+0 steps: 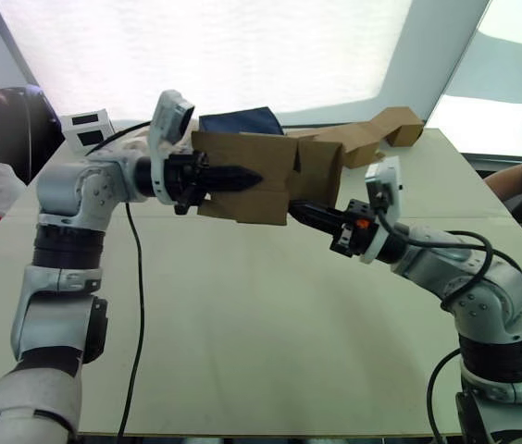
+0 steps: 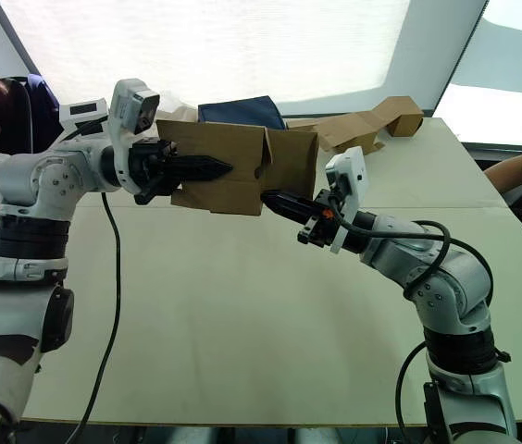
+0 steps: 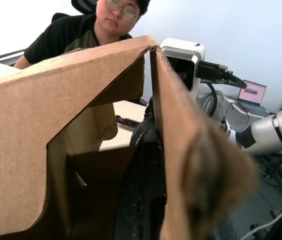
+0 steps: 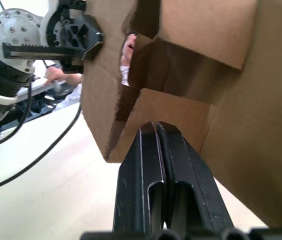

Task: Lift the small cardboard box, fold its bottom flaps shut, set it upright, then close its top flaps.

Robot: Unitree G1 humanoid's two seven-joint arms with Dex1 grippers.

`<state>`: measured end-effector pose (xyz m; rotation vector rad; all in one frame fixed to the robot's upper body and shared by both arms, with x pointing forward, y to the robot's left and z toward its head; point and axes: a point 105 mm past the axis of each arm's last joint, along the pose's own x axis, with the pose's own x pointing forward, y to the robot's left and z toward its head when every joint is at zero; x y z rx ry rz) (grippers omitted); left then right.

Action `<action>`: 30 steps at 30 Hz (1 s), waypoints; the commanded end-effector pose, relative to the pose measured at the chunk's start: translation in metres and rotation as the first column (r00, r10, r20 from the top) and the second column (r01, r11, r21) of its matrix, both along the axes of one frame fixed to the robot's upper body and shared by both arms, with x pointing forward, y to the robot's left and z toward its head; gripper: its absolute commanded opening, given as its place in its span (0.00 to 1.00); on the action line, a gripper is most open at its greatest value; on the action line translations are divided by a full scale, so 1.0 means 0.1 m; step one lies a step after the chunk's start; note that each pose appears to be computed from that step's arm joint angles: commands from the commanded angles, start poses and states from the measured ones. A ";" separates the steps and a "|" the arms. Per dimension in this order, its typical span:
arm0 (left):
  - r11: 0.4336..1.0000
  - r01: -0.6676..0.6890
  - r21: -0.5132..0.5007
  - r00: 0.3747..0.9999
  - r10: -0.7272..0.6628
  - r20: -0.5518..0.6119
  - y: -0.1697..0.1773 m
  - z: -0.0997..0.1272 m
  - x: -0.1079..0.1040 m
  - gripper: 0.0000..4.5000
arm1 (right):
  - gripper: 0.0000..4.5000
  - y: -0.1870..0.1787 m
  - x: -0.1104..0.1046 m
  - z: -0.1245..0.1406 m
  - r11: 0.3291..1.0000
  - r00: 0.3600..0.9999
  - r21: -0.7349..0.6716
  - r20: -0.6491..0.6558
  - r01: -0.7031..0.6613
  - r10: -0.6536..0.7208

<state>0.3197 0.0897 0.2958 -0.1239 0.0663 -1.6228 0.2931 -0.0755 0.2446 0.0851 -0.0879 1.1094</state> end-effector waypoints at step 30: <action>0.998 -0.069 0.003 0.984 0.068 0.163 -0.10 0.01 0.05 0.00 | 0.00 -0.65 0.60 0.21 0.945 0.962 0.185 -0.009 0.269 -0.272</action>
